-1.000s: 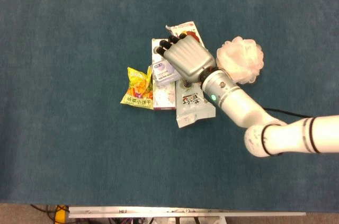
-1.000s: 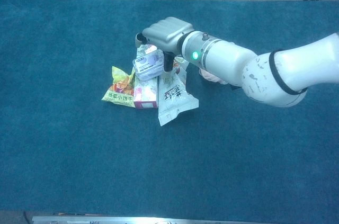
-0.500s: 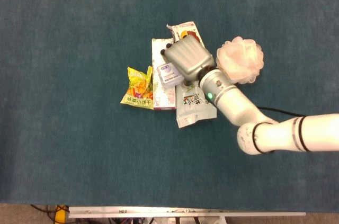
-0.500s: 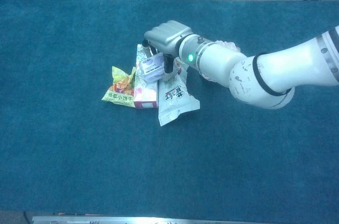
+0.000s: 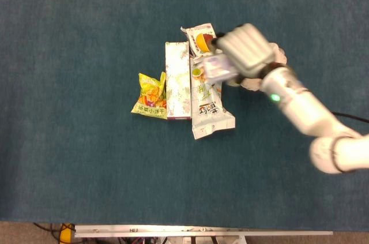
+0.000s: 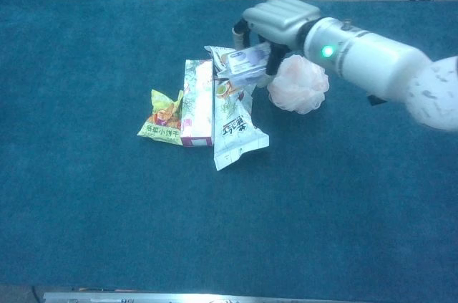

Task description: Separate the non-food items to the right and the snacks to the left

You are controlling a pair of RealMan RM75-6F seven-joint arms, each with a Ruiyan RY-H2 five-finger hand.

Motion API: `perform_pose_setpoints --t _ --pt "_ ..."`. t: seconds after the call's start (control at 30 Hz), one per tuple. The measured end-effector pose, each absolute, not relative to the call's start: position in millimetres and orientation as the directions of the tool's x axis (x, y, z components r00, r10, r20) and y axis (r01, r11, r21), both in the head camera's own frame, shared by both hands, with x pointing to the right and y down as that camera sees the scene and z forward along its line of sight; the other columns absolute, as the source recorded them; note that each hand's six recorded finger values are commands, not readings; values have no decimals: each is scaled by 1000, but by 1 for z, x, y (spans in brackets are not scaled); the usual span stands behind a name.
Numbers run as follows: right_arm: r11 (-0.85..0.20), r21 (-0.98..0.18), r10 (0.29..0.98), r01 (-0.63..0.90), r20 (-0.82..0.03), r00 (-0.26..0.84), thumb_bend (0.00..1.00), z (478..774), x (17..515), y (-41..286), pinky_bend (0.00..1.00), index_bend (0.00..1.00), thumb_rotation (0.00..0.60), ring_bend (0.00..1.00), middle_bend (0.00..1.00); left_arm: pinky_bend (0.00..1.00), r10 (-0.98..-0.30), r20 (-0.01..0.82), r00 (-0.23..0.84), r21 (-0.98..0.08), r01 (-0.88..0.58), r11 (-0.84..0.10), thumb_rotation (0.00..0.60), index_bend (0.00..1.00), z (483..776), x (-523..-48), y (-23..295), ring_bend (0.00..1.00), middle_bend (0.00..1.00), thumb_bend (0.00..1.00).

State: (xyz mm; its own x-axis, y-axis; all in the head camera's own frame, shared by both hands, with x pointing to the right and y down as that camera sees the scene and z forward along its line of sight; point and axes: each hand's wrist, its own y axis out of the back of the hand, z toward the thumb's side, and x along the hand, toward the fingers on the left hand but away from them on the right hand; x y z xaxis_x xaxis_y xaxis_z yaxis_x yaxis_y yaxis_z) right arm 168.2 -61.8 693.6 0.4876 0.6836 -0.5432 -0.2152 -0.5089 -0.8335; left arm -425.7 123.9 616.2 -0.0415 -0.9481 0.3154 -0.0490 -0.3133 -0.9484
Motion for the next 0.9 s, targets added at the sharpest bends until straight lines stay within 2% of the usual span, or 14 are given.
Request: perform_pose_setpoints --t 0.23,0.43,0.77,0.9 --pt "-526 -819 688 -229 -568 452 12 692 227 -44 412 445 600 488 410 27 -943 332 2 -943 -40 -332 600 0 623 -414 115 0 14 229" --pt "-549 -797 667 -254 -600 442 11 700 255 -27 413 437 600 439 408 28 -940 340 35 -939 -36 -341 600 0 627 -405 108 0 14 229" --pt "-556 -779 657 -291 -626 419 11 713 271 -16 382 154 600 266 256 27 -933 351 74 -935 -28 -354 600 0 632 -395 99 0 14 229" --pt "-555 -785 661 -275 -617 426 11 710 271 -16 374 123 600 251 242 27 -930 356 88 -933 -28 -359 600 0 634 -391 97 0 14 229"
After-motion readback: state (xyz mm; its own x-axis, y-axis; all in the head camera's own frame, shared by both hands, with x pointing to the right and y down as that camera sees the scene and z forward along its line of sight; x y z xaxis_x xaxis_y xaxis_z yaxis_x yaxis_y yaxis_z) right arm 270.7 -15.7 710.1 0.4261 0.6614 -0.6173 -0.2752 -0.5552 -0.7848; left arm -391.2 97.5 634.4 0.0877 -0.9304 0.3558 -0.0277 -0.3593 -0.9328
